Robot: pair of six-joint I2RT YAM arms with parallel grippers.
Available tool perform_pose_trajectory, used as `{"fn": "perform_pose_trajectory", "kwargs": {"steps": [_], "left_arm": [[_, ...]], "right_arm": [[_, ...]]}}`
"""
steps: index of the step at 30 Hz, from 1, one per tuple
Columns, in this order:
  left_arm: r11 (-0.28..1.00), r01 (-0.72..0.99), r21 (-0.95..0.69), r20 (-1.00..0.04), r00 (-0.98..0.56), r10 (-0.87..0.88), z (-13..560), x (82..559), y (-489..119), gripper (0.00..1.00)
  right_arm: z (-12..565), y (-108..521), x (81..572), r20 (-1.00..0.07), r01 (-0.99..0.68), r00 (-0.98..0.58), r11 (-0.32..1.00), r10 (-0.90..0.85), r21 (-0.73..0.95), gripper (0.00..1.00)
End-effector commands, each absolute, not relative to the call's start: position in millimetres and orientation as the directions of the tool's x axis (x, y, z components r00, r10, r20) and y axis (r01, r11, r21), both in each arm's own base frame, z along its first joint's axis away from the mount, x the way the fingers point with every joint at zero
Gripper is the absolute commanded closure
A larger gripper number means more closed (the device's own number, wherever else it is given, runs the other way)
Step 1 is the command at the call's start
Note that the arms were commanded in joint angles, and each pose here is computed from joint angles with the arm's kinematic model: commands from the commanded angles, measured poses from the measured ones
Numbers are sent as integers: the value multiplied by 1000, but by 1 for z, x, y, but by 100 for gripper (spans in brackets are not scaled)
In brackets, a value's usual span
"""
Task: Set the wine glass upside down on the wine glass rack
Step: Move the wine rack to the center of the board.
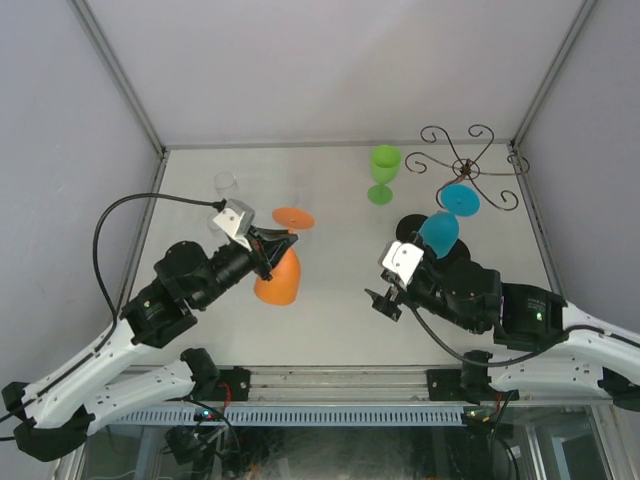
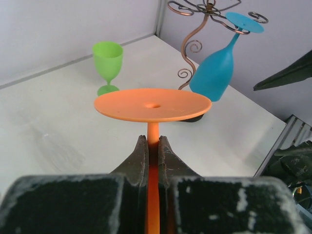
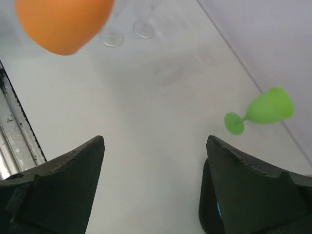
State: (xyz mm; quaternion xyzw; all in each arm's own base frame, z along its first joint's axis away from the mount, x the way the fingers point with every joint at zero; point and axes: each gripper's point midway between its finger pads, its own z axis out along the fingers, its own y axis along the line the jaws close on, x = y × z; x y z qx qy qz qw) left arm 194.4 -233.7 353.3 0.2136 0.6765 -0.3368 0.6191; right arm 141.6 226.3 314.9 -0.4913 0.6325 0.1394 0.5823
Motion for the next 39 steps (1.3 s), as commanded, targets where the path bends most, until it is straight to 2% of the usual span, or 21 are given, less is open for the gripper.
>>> {"fn": "perform_pose_trajectory", "kwargs": {"steps": [1, 3, 7, 13, 18, 20, 27, 29, 35, 39], "left_arm": [[718, 658, -224, -974, -122, -192, 358, 193, -208, 100], [724, 647, -240, -969, -118, -216, 359, 190, -199, 100], [727, 639, -249, -967, -125, -222, 359, 185, -187, 100], [734, 634, -243, -969, -128, -210, 357, 182, -178, 100], [730, 639, -241, -970, -132, -205, 356, 184, -177, 100], [732, 637, -240, -970, -135, -200, 354, 185, -178, 100], [761, 597, -252, -968, -172, -185, 341, 200, -184, 100], [759, 597, -257, -966, -176, -189, 340, 203, -187, 100], [764, 594, -252, -968, -165, -191, 344, 207, -189, 100], [760, 603, -244, -970, -161, -183, 347, 208, -191, 100]], "right_arm": [[308, 218, 143, -906, -788, -140, 598, -401, -143, 10], [307, 216, 146, -903, -790, -197, 607, -383, -85, 1], [316, 206, 165, -918, -722, -279, 692, -281, 8, 0], [356, 180, 196, -952, -617, -280, 783, -124, 80, 0], [378, 135, 229, -945, -425, -317, 902, -76, 70, 1], [388, 118, 241, -942, -355, -331, 932, -50, 75, 4], [389, 79, 272, -930, -152, -362, 981, 56, 118, 26], [392, 69, 281, -935, -97, -346, 988, 78, 119, 28], [388, 55, 315, -925, -42, -360, 988, 126, 151, 36], [382, 47, 334, -922, -6, -359, 987, 146, 159, 46]]}}
